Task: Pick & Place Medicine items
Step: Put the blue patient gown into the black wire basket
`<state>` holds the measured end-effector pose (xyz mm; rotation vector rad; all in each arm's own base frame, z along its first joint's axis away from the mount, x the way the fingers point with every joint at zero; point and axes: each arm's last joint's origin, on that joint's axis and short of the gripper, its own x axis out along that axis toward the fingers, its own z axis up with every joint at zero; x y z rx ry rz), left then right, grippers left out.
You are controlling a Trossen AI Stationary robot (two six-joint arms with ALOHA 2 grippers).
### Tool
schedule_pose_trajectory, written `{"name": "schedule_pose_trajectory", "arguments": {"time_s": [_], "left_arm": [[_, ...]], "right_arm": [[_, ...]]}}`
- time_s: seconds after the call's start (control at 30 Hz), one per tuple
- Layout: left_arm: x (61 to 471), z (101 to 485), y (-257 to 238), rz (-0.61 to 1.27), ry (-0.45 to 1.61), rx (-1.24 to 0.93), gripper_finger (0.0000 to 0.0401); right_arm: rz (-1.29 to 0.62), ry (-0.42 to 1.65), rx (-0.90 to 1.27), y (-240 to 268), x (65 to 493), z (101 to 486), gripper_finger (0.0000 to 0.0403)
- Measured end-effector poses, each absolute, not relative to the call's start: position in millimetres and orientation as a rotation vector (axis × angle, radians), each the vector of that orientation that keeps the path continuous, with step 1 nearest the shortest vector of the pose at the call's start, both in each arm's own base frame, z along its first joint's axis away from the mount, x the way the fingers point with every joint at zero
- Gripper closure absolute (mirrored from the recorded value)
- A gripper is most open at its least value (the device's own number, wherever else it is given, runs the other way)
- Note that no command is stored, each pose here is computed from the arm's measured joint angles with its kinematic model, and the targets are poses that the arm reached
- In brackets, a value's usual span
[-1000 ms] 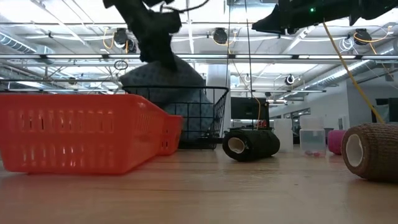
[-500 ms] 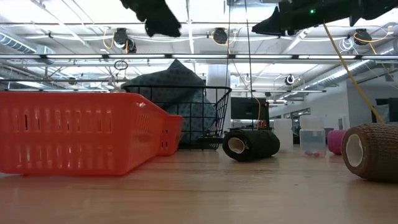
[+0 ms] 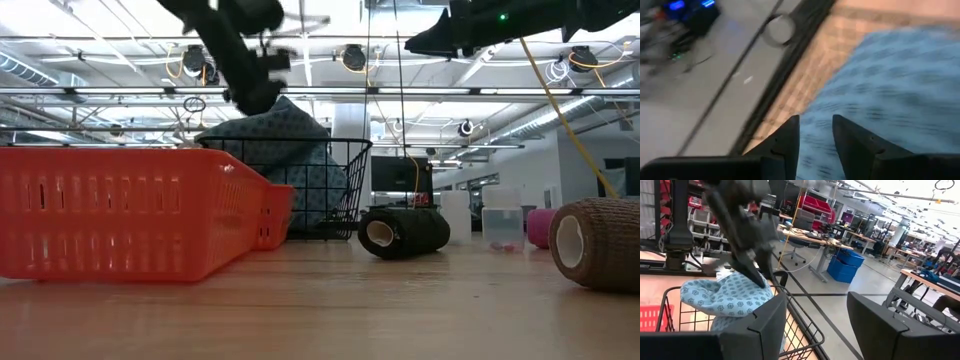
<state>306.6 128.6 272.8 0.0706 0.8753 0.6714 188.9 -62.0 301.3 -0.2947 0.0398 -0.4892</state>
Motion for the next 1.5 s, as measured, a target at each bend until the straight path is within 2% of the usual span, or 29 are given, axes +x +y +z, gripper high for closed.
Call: {"name": "schedule_pose_trajectory", "arguments": {"time_s": [0.07, 0.2, 0.33, 0.5, 0.7, 0.87, 0.97, 1.27, 1.5], "left_arm": [[311.1, 259.7, 132.7, 0.676, 0.923, 0.064, 0.0289], [315.8, 250.5, 126.9, 0.407, 0.943, -0.043, 0.0306], [315.9, 257.4, 118.1, 0.222, 0.889, -0.122, 0.0322], [313.4, 269.4, 112.4, 0.134, 0.822, -0.173, 0.0341], [317.8, 274.1, 106.9, 0.127, 0.771, -0.212, 0.0363], [336.7, 250.5, 98.7, 0.099, 0.816, -0.202, 0.0385], [346.3, 233.9, 99.3, 0.151, 0.852, -0.182, 0.0396], [351.9, 185.2, 124.9, 0.337, 0.999, -0.281, 0.037], [350.2, 159.5, 144.7, 0.399, 1.055, -0.341, 0.0392]], "right_arm": [[-0.489, 0.04, -0.295, -62.0, 188.9, 301.3, 0.0205], [-0.489, 0.04, -0.295, -62.0, 188.9, 301.3, 0.0204], [-0.488, 0.04, -0.295, -62.0, 188.9, 301.3, 0.0204], [-0.489, 0.04, -0.295, -62.0, 188.9, 301.3, 0.0204], [-0.491, 0.041, -0.295, -62.0, 188.9, 301.3, 0.0204], [-0.493, 0.042, -0.299, -62.1, 188.8, 301.3, 0.0204], [-0.493, 0.043, -0.301, -62.1, 188.8, 301.3, 0.0204], [-0.494, 0.043, -0.299, -62.1, 188.9, 301.2, 0.0204], [-0.493, 0.043, -0.299, -62.1, 188.9, 301.2, 0.0206]]}}
